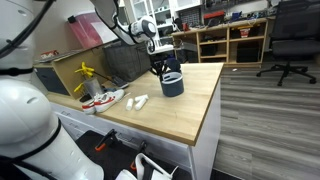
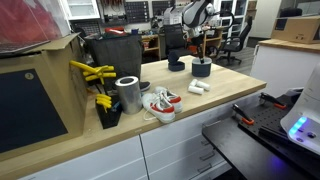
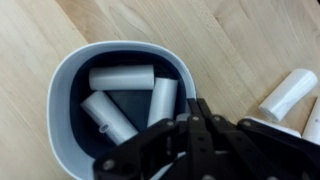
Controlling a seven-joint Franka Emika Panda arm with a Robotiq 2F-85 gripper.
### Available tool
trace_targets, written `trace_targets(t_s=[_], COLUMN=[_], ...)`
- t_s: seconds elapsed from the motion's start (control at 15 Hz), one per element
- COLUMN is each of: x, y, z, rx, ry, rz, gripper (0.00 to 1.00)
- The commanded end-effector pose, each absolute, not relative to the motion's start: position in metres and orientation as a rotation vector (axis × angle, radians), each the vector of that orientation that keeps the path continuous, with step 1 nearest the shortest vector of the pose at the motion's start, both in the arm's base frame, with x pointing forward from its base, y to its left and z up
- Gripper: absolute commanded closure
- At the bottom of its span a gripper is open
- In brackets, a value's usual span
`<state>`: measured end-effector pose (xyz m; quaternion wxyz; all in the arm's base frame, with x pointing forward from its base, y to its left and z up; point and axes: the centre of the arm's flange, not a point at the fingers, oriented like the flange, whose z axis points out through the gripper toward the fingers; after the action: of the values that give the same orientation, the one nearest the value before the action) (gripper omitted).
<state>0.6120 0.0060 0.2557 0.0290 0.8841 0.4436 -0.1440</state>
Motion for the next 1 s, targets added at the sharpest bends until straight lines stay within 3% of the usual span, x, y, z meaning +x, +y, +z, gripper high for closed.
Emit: trace_targets(t_s=[0.0,0.27,0.33,0.4,0.93], x=[0.576,0.564,0.564,0.564,0.589], y=[-0.005,-0.008,-0.008,-0.007,0.014], z=[0.260,0.262,0.263,0.265,0.318], rx=[2.700,2.661,2.653,2.650,2.665], ry=[1.356,1.391,1.391,1.385,1.207], rz=[-0.425,-0.416,-0.397,-0.370,-0.015], gripper=[0.99,0.99,0.73,0.72,0.14])
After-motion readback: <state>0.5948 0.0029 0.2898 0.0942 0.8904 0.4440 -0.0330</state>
